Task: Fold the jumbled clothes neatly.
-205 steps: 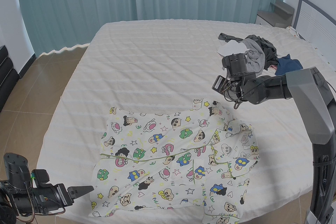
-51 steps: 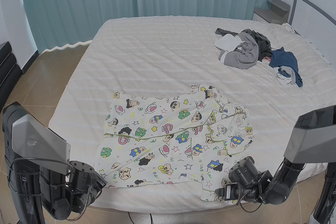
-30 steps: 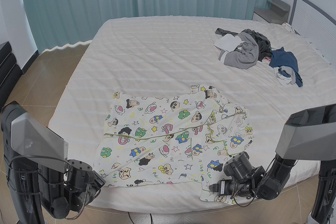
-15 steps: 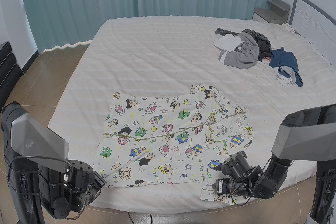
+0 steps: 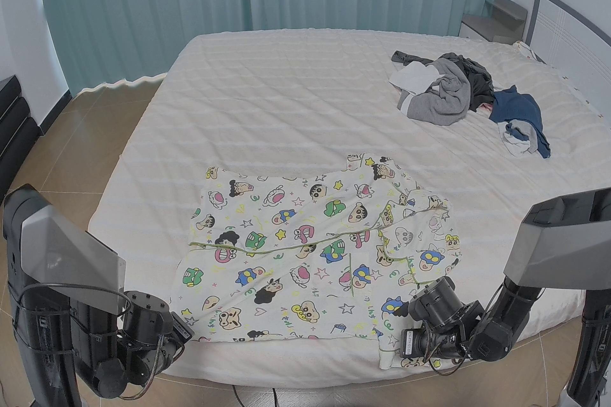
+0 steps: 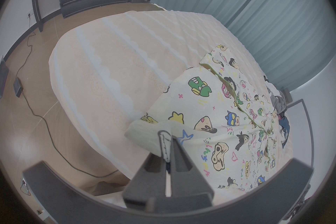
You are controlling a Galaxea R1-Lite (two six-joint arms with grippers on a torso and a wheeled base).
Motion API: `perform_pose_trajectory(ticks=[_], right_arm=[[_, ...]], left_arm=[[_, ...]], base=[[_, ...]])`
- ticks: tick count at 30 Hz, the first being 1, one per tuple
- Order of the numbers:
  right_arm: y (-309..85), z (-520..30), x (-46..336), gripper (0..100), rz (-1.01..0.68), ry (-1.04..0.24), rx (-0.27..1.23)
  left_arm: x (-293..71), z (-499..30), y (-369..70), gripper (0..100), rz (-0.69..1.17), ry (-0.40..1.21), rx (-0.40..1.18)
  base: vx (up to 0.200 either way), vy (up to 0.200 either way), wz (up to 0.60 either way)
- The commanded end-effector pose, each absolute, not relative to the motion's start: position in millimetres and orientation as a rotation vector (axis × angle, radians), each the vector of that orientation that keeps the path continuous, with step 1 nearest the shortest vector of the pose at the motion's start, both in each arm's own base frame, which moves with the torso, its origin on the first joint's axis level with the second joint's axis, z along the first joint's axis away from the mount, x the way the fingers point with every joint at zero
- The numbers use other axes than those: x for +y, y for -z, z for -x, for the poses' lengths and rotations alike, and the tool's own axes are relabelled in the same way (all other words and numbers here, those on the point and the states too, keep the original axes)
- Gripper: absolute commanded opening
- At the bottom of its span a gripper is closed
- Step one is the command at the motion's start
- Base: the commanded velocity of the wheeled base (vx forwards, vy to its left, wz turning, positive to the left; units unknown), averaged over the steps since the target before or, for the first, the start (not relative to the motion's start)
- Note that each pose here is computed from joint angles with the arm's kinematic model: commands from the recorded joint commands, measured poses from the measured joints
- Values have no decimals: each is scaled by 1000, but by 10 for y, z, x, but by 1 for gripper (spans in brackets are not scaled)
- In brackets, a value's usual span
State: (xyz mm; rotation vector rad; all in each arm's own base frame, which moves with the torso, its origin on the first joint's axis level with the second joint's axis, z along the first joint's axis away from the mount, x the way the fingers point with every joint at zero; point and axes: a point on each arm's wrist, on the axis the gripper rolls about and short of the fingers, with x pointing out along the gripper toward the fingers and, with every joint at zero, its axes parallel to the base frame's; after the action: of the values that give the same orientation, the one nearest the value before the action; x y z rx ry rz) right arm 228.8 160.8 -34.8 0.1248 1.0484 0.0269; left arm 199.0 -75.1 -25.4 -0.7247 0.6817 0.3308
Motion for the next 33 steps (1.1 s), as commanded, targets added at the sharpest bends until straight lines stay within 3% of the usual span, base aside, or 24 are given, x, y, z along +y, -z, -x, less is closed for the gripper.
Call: perform_pose_trajectory(ticks=[1, 12, 33], right_arm=[[271, -2221, 1578, 0, -124, -35, 1044], [99, -2000, 1496, 0, -100, -71, 1132], [138, -1604, 1303, 0, -21, -83, 1271]], left_arm=[[-740, -1948, 264, 0, 709, -338, 701], [-722, -1869, 312, 0, 653, -334, 812], [-684, -1704, 193, 0, 645, -306, 967]], base=[[0, 0, 0], [0, 0, 0], [0, 0, 0]])
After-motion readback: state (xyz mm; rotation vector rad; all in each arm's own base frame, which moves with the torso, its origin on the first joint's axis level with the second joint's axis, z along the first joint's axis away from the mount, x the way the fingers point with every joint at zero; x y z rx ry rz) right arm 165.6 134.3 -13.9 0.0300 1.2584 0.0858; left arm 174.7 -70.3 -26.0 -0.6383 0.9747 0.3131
